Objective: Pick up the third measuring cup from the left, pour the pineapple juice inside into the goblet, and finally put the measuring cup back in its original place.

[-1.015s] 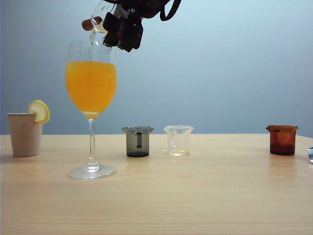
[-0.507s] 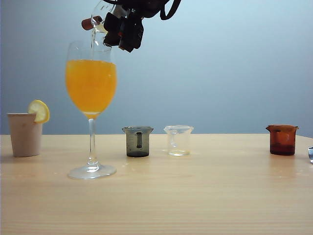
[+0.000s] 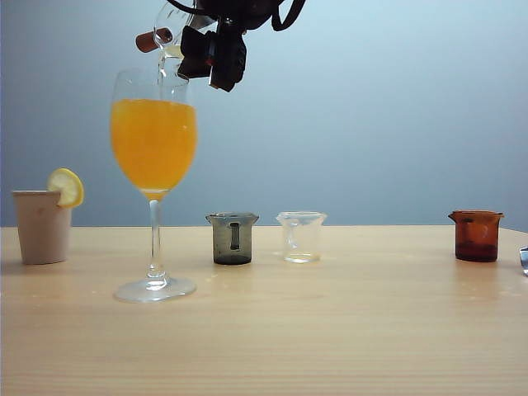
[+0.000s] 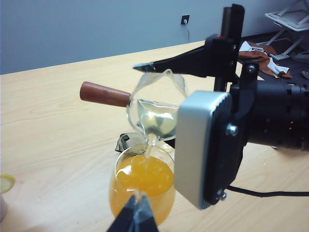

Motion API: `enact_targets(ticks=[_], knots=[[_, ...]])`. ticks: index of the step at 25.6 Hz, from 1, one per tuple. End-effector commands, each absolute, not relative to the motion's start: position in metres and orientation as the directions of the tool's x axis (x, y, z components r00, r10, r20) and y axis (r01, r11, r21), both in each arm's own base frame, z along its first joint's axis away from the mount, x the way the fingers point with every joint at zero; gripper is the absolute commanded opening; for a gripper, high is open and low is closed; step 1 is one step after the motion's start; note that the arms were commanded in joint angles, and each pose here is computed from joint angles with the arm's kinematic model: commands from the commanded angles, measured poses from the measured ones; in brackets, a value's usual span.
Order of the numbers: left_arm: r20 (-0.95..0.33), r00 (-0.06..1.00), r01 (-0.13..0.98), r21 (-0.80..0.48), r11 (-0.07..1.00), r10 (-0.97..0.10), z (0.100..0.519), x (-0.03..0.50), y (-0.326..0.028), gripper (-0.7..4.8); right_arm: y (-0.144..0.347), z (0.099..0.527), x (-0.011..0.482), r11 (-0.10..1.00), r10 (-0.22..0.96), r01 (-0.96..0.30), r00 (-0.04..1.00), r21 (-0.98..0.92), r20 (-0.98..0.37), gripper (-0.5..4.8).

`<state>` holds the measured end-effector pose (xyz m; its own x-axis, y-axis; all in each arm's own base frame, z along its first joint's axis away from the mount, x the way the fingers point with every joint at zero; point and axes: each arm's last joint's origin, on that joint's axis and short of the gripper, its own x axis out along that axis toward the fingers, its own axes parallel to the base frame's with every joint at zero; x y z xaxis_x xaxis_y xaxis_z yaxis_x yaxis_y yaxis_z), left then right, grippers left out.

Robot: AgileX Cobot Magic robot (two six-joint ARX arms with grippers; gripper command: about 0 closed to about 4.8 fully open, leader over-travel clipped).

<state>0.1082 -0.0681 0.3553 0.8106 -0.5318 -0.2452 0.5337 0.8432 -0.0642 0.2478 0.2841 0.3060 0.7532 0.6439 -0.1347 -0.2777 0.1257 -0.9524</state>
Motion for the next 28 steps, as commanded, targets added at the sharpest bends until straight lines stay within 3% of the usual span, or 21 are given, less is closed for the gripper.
enact_targets(ticks=[1, 28], knots=[[-0.229, 0.812, 0.538, -0.065, 0.841, -0.537, 0.3587, 0.1071, -0.0676, -0.05, 0.2839, 0.3152, 0.2466, 0.141, 0.649, -0.231, 0.755, -0.963, -0.086, 1.48], [-0.229, 0.812, 0.538, -0.065, 0.841, -0.537, 0.3587, 0.1071, -0.0676, -0.05, 0.2868, 0.3153, 0.2432, 0.027, 0.659, -0.138, 0.747, -0.990, -0.086, 1.48]])
